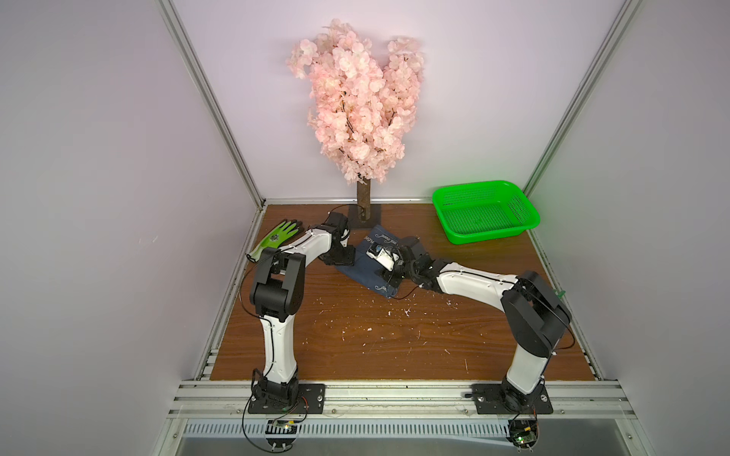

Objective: Roll up the pillowcase
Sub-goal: Roll the pillowcase at the center of the board.

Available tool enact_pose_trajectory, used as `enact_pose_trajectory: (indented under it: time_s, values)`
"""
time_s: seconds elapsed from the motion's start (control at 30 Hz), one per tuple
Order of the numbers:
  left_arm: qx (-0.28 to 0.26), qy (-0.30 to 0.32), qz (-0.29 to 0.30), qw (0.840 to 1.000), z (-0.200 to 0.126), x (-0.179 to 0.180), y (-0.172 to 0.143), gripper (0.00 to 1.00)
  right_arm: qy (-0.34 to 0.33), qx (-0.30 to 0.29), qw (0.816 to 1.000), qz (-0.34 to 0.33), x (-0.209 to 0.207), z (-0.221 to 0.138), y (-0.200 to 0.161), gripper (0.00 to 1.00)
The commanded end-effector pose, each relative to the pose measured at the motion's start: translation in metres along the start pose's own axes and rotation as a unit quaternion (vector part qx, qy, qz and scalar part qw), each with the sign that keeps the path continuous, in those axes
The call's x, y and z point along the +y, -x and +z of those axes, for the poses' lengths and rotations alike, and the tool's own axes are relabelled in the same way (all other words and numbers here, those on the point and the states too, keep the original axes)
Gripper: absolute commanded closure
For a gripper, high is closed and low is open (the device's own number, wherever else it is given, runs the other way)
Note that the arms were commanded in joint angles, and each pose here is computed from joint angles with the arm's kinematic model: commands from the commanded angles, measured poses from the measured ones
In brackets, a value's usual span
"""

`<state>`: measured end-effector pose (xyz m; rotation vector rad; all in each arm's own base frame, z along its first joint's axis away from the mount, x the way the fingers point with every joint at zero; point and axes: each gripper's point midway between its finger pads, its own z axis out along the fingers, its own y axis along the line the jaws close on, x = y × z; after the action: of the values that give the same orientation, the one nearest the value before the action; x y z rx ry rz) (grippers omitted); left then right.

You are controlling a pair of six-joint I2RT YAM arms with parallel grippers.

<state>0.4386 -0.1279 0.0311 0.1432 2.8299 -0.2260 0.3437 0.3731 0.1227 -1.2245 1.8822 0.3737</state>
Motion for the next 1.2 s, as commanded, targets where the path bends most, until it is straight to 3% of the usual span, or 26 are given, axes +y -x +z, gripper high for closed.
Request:
enact_pose_trajectory:
  time_s: [0.0,0.17,0.4,0.57,0.77,0.87,0.97,1.17]
  values:
    - [0.031,0.035,0.002,0.999,0.009,0.019,-0.013,0.39,-0.039,0.029,0.997,-0.058,0.001,0.009,-0.015,0.59]
    - [0.036,0.024,0.005,0.999,0.012,0.016,-0.015,0.39,-0.071,0.078,0.991,-0.079,-0.014,0.020,-0.043,0.64]
    - [0.013,0.020,0.017,1.000,0.005,0.013,0.005,0.39,-0.051,0.129,0.988,-0.062,-0.004,0.020,-0.092,0.65]
    - [0.013,0.021,0.017,1.000,0.004,0.013,0.006,0.39,-0.013,0.136,0.990,-0.030,0.014,0.025,-0.116,0.59]
    - [-0.022,0.029,0.000,0.999,-0.041,0.009,0.032,0.36,-0.003,0.098,0.995,-0.007,0.016,0.022,-0.098,0.51]
    - [-0.032,0.046,-0.049,0.997,-0.066,0.014,0.028,0.35,0.014,0.082,0.996,0.012,0.015,0.022,-0.089,0.49]
    - [-0.038,0.035,-0.136,0.989,-0.076,0.015,0.001,0.33,0.021,0.076,0.997,0.025,0.015,0.023,-0.087,0.49]
    - [-0.117,-0.114,-0.244,0.956,-0.071,-0.021,-0.021,0.31,0.014,0.078,0.996,0.028,0.012,0.023,-0.089,0.46]
